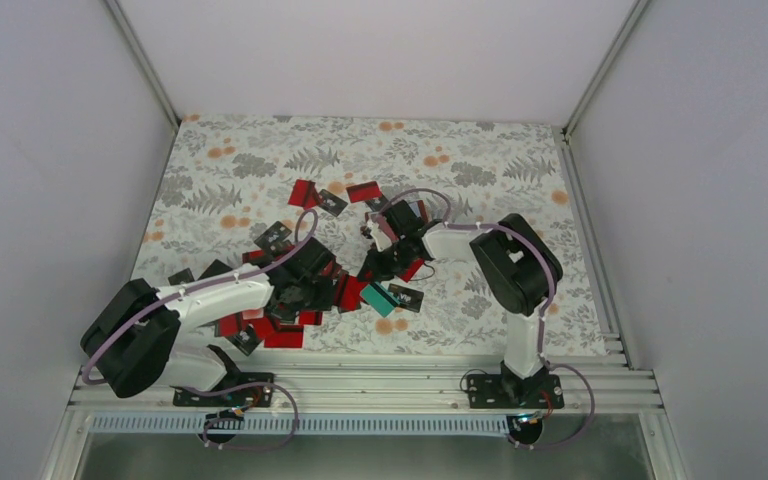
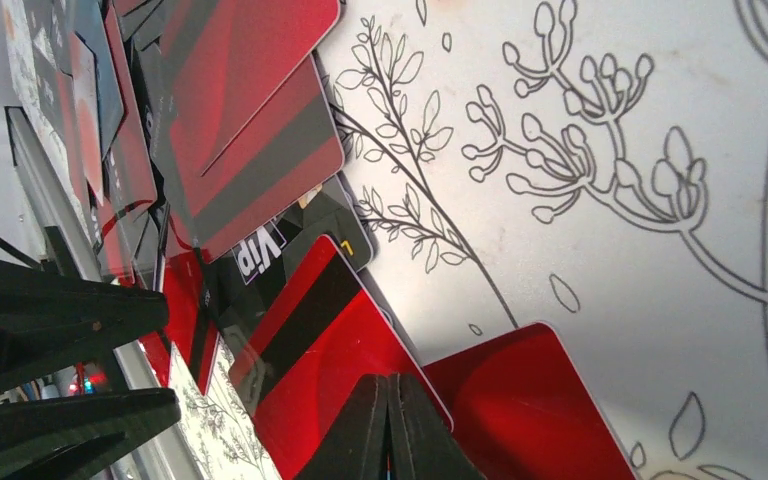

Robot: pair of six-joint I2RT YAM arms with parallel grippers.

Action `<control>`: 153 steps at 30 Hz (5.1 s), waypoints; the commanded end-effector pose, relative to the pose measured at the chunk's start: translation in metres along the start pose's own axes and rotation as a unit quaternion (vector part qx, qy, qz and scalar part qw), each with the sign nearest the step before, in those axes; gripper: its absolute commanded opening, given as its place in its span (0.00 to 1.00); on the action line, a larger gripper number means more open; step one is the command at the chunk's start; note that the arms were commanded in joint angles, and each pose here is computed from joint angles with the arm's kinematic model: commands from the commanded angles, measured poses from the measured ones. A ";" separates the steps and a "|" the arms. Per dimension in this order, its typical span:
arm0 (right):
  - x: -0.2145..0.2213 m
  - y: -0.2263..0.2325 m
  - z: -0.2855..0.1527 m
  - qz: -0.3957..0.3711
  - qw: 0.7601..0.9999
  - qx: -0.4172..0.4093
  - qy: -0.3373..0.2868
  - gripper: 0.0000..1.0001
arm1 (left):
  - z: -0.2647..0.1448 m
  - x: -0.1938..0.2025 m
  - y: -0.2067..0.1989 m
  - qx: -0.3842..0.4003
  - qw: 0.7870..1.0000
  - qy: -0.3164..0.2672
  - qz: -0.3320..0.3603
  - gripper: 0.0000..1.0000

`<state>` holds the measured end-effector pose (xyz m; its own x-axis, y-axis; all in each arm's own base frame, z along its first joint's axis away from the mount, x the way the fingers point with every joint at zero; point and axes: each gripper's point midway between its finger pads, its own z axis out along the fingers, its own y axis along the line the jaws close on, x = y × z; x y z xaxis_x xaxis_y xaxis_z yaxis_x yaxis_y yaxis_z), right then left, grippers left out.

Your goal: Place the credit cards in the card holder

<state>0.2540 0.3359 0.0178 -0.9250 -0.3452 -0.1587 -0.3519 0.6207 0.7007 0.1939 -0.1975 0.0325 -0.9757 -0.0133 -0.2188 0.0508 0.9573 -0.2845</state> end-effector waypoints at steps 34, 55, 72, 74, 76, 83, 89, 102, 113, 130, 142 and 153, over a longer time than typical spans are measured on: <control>0.026 -0.038 0.013 0.005 0.998 0.064 0.015 0.05 | 0.032 0.028 -0.012 0.086 0.989 0.039 -0.111 0.47; 0.034 -0.041 0.012 0.014 0.998 0.062 0.015 0.05 | 0.003 0.001 -0.038 0.155 0.980 -0.021 -0.125 0.47; 0.042 -0.045 0.015 0.027 0.998 0.059 0.019 0.05 | 0.011 0.018 -0.021 0.112 0.984 0.015 -0.141 0.47; 0.043 -0.046 0.016 0.030 0.998 0.058 0.020 0.05 | 0.013 0.018 -0.026 0.130 0.981 0.015 -0.146 0.47; 0.045 -0.047 0.017 0.032 0.998 0.057 0.021 0.05 | 0.014 0.017 -0.028 0.140 0.979 0.014 -0.149 0.47; 0.055 -0.053 0.019 0.041 0.997 0.059 0.025 0.05 | 0.023 0.021 -0.028 0.145 0.975 0.023 -0.168 0.47; 0.061 -0.056 0.020 0.044 0.997 0.059 0.027 0.05 | 0.025 0.022 -0.024 0.144 0.972 0.017 -0.187 0.47; 0.076 -0.062 0.023 0.060 0.996 0.055 0.034 0.05 | 0.014 0.011 -0.026 0.191 0.957 -0.031 -0.216 0.47; 0.084 -0.070 0.024 0.075 0.994 0.065 0.038 0.05 | 0.013 0.009 -0.029 0.217 0.950 -0.043 -0.220 0.47; 0.088 -0.074 0.026 0.080 0.994 0.068 0.040 0.05 | 0.007 0.002 -0.042 0.274 0.935 -0.064 -0.215 0.46; 0.090 -0.075 0.026 0.082 0.993 0.068 0.041 0.04 | -0.007 -0.010 -0.048 0.310 0.922 -0.100 -0.211 0.42; 0.089 -0.075 0.026 0.082 0.993 0.068 0.040 0.05 | 0.002 -0.012 -0.052 0.305 0.925 -0.092 -0.205 0.35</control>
<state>0.2392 0.3329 0.0107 -0.9189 -0.2907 -0.2666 -0.3856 0.5197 0.7624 0.1912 -0.2361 0.0321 -0.8937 -0.4420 -0.0778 -0.2066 0.5591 -0.8029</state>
